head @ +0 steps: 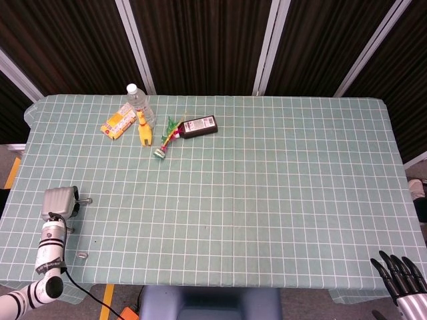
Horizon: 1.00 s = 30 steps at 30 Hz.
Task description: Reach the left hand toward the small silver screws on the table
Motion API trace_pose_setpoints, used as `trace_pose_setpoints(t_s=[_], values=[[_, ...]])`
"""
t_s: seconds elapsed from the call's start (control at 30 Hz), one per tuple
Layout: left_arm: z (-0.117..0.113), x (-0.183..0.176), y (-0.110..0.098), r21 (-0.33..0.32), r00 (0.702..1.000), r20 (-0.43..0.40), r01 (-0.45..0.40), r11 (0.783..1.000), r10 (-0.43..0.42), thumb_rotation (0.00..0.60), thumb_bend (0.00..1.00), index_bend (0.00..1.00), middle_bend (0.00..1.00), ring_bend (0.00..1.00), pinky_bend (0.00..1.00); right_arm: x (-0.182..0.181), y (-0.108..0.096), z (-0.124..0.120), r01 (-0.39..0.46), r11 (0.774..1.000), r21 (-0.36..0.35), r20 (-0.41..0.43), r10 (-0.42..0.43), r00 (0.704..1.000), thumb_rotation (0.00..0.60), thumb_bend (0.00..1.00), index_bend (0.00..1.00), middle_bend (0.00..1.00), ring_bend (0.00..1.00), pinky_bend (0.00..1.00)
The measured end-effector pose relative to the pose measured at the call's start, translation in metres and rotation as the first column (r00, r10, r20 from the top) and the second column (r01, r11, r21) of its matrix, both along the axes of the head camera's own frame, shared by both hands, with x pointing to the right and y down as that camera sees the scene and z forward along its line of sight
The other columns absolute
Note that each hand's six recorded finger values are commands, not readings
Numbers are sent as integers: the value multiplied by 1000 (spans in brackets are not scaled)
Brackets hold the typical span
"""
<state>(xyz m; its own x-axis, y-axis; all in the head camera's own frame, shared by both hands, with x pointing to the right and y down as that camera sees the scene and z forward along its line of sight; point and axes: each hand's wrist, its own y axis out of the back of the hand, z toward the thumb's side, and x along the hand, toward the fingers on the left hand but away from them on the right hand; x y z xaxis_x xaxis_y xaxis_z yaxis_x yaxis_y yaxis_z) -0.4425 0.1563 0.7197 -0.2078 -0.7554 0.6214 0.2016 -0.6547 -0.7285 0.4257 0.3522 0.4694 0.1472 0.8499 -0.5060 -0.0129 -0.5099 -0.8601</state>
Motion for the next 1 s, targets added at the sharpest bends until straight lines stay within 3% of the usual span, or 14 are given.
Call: trace_pose_setpoints(t_s=[0.4, 1.0], values=[[-12, 19, -3, 13, 998, -1, -67, 998, 67, 600, 414, 540, 1000, 1000, 1000, 1, -1, -2, -3, 1000, 5, 6, 3, 1000, 600, 180, 0, 0, 0, 0], [-10, 29, 1, 0, 994, 19, -107, 994, 107, 600, 389, 472, 1000, 1000, 1000, 2, -1, -3, -5, 1000, 9, 10, 5, 1000, 600, 180, 0, 0, 0, 0]])
